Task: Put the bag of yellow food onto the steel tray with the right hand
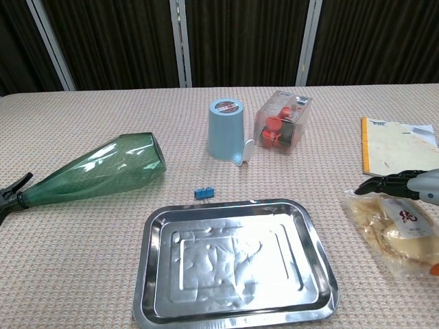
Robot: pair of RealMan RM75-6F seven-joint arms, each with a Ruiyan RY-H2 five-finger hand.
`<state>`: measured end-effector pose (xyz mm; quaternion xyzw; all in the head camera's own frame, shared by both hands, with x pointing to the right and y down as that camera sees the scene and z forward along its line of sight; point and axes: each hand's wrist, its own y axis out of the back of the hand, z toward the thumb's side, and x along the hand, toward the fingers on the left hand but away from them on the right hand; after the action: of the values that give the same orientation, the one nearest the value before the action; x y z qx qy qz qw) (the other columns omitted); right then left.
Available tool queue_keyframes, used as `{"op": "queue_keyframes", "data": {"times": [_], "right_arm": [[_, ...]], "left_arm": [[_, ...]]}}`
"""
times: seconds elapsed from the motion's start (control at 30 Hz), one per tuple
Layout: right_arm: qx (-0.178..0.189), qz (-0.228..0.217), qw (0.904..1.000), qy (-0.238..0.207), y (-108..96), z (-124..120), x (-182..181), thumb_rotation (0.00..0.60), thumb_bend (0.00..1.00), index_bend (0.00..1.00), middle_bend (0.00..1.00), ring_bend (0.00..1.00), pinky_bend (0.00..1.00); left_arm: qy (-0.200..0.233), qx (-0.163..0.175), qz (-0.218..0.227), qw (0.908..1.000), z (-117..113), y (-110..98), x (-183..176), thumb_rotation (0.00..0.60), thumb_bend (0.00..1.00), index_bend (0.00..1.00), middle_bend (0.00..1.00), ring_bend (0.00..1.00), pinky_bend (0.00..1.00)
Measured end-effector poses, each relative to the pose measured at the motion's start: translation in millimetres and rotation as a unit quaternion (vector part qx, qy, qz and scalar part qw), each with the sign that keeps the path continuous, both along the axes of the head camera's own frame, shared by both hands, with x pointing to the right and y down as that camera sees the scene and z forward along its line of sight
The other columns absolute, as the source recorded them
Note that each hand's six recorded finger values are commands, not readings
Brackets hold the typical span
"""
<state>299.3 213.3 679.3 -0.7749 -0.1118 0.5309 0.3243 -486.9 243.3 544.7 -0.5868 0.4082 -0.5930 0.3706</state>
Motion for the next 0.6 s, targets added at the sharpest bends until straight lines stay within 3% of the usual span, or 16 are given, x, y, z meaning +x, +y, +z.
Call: {"op": "queue_keyframes", "data": {"times": [0.17, 0.4, 0.6], "right_arm": [[-0.007, -0.005, 0.9999, 0.006, -7.2, 8.0, -4.8, 0.6, 0.06, 0.16, 0.11, 0.02, 0.18], [-0.007, -0.014, 0.9999, 0.007, -16.9, 12.4, -12.5, 0.6, 0.16, 0.44, 0.34, 0.27, 0.46], [0.008, -0.008, 0.9999, -0.012, -24.6, 2.7, -20.8, 0.6, 0.17, 0.46, 0.36, 0.3, 0.48]], "left_arm": [[-0.001, -0.002, -0.003, 1.0, 0.8, 1.4, -1.5, 0.6, 0.13, 0.11, 0.0, 0.0, 0.0], [-0.001, -0.004, -0.007, 1.0, 1.7, 3.4, -4.0, 0.6, 0.13, 0.11, 0.0, 0.0, 0.0], [0.001, -0.005, -0.006, 1.0, 3.2, 3.1, -4.0, 0.6, 0.13, 0.11, 0.0, 0.0, 0.0]]}}
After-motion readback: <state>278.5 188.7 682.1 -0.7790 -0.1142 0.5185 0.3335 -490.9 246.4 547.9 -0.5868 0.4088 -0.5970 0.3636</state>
